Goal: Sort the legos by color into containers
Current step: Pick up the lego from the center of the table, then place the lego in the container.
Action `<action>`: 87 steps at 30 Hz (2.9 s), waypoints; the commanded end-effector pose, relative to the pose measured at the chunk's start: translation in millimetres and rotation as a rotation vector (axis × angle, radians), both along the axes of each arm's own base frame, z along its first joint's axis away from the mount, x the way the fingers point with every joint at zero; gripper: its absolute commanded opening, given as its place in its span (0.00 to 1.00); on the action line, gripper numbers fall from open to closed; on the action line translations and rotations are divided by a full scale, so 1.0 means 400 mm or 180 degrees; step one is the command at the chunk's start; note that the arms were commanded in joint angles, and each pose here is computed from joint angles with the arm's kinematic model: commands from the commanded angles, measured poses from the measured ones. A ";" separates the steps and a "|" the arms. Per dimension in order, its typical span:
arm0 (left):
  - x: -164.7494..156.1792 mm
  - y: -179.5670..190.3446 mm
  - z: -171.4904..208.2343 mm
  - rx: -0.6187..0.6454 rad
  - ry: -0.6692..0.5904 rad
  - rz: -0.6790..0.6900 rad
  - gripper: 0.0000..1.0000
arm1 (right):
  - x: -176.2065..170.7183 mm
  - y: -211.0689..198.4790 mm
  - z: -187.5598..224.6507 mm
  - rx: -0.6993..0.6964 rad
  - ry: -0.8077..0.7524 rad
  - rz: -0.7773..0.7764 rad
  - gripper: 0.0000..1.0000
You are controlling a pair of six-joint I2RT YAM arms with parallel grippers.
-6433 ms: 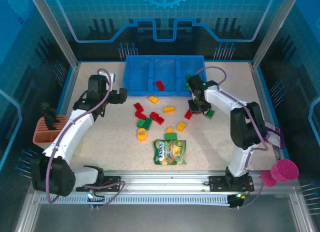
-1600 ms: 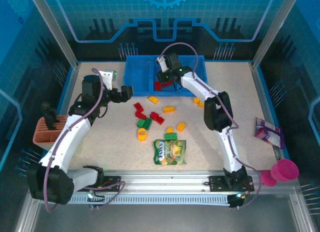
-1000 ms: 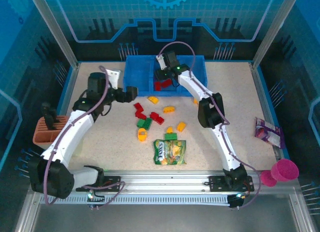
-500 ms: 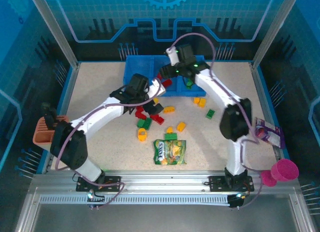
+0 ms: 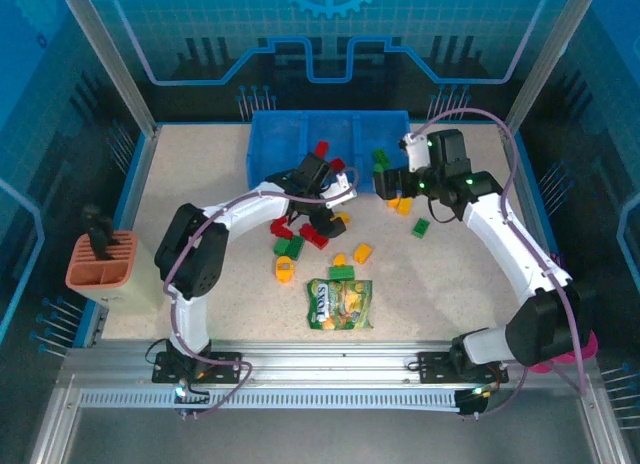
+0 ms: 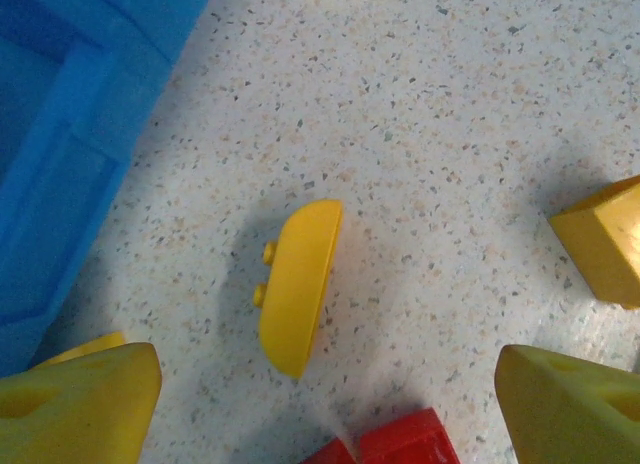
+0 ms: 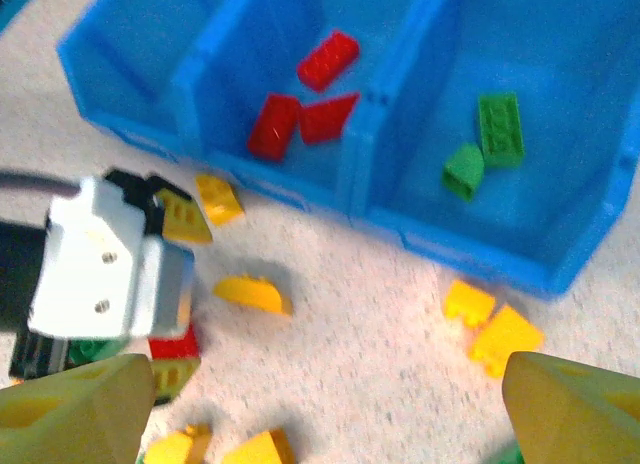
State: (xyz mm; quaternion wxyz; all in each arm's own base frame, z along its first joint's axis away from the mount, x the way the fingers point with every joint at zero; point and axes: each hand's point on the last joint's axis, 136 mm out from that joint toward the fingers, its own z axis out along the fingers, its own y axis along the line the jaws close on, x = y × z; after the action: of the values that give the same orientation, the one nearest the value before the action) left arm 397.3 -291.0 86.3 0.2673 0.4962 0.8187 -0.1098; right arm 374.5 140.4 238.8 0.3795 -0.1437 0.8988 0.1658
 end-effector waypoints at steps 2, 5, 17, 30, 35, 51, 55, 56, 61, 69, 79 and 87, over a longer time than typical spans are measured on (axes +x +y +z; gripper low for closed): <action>-0.002 -0.041 -0.019 0.0005 0.0095 -0.0145 0.87 | -0.032 -0.029 0.014 0.0115 0.0029 -0.0046 0.92; 0.008 -0.046 -0.055 0.0082 0.0175 -0.0131 0.87 | -0.022 -0.040 0.019 0.0130 0.0015 -0.0075 0.92; 0.021 -0.037 -0.151 0.0366 0.0463 -0.0016 0.73 | 0.036 -0.058 0.092 0.0026 -0.0254 -0.0084 0.91; 0.000 -0.024 -0.190 0.0509 0.0727 0.0062 0.23 | 0.061 -0.073 0.041 -0.0034 -0.0159 -0.0135 0.91; -0.007 -0.011 -0.163 0.0469 0.0740 0.0240 0.14 | 0.075 -0.075 0.034 -0.0029 -0.0160 -0.0136 0.91; 0.257 0.236 0.315 -0.0407 -0.0520 0.1804 0.13 | 0.066 -0.064 -0.022 0.0055 -0.0021 -0.0108 0.91; 0.360 0.325 0.341 -0.0203 -0.0682 0.2218 0.13 | 0.061 -0.065 -0.004 0.0036 -0.0058 -0.0085 0.91; 0.381 0.340 0.341 -0.0180 -0.0688 0.2287 0.13 | 0.061 -0.068 0.000 0.0032 -0.0074 -0.0095 0.91; 0.476 0.415 0.279 -0.0085 -0.0604 0.2648 0.13 | 0.065 -0.068 0.007 0.0053 -0.0113 -0.0120 0.91; 0.526 0.447 0.187 -0.0057 -0.0466 0.2903 0.13 | 0.098 -0.101 -0.013 0.0009 0.0000 -0.0360 0.92; 0.507 0.450 0.075 0.0092 -0.0153 0.3022 0.16 | 0.111 -0.101 -0.043 0.0011 0.0103 -0.0387 0.92; 0.505 0.460 0.075 0.0117 -0.0180 0.3096 0.30 | 0.102 -0.111 -0.052 0.0002 0.0153 -0.0416 0.92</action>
State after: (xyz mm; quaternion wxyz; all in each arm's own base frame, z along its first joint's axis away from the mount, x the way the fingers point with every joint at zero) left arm 600.3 -110.9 116.4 0.3050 0.0776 0.9480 0.0465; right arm 412.8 101.9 209.1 0.3608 -0.0914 0.9167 0.1454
